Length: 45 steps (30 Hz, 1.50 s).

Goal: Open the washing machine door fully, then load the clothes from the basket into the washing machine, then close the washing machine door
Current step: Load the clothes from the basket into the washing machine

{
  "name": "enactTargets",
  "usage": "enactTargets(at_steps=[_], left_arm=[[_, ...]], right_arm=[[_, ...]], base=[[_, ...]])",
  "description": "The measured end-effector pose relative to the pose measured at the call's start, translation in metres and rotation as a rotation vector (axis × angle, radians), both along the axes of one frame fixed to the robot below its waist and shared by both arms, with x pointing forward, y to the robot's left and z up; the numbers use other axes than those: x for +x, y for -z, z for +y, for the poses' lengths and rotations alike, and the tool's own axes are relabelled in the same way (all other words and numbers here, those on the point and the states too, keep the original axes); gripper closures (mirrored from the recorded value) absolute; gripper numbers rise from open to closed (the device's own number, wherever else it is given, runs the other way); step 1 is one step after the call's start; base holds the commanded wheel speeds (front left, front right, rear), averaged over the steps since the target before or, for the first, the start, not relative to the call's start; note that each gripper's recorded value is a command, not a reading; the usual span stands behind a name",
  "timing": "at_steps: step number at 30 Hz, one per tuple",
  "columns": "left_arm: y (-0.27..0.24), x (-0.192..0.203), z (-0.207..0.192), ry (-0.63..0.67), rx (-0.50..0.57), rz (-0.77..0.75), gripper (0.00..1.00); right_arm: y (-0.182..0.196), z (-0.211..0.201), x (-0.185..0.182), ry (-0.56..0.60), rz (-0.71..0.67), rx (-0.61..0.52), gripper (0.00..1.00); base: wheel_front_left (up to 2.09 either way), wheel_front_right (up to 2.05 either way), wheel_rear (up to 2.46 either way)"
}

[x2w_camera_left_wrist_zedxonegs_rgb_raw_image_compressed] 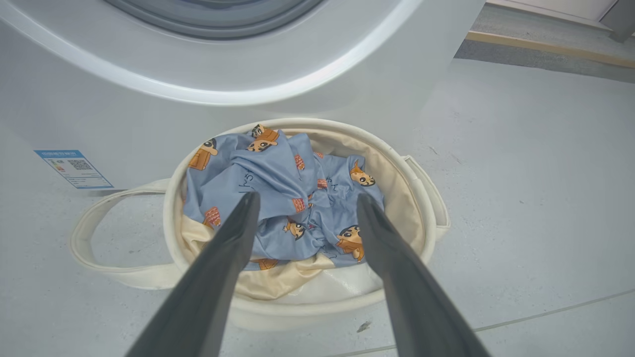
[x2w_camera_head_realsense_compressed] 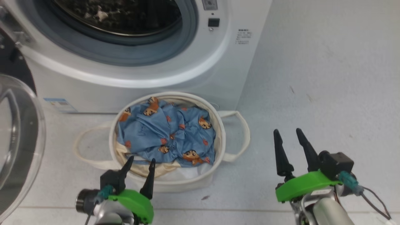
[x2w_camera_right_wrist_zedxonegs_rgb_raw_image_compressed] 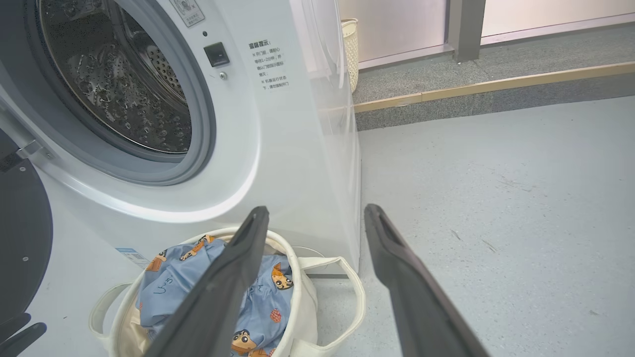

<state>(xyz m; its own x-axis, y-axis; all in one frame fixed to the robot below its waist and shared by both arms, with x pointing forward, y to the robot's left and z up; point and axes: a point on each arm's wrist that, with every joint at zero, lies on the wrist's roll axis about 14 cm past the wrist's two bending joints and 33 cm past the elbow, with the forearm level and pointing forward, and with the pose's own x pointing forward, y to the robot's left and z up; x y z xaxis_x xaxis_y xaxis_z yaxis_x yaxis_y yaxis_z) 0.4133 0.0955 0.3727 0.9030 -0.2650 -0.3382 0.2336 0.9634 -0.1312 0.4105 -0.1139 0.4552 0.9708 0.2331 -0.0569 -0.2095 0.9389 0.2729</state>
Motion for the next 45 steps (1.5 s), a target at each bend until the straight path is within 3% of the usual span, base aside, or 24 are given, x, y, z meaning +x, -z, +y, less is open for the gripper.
enactTargets(at_steps=[6,16,28,38,39,40,45], left_arm=[[0.023,0.027,-0.007,0.03,0.03,0.057,0.0],[0.097,0.093,-0.024,0.088,0.129,0.202,0.0],[0.163,0.125,-0.03,0.075,0.231,0.386,0.0],[0.194,0.117,-0.031,0.101,0.329,0.532,0.0],[0.196,0.116,-0.032,0.105,0.333,0.539,0.33],[0.197,0.115,-0.032,0.107,0.332,0.542,1.0],[0.19,0.119,-0.034,0.122,0.306,0.505,1.0]], right_arm=[[0.008,-0.018,0.016,0.051,0.011,-0.006,0.0],[0.054,-0.029,0.054,0.069,0.078,-0.036,0.0],[0.101,-0.034,0.075,0.068,0.146,-0.058,0.0],[0.117,-0.036,0.08,0.07,0.168,-0.064,0.0],[0.116,-0.036,0.082,0.07,0.163,-0.065,0.0],[0.115,-0.037,0.083,0.07,0.16,-0.065,0.0],[0.112,-0.035,0.085,0.068,0.149,-0.061,0.0]], base=[[0.0,0.0,0.0],[0.0,0.0,0.0],[0.0,0.0,0.0],[0.0,0.0,0.0],[0.0,0.0,0.0],[0.0,0.0,0.0],[0.0,0.0,0.0]])
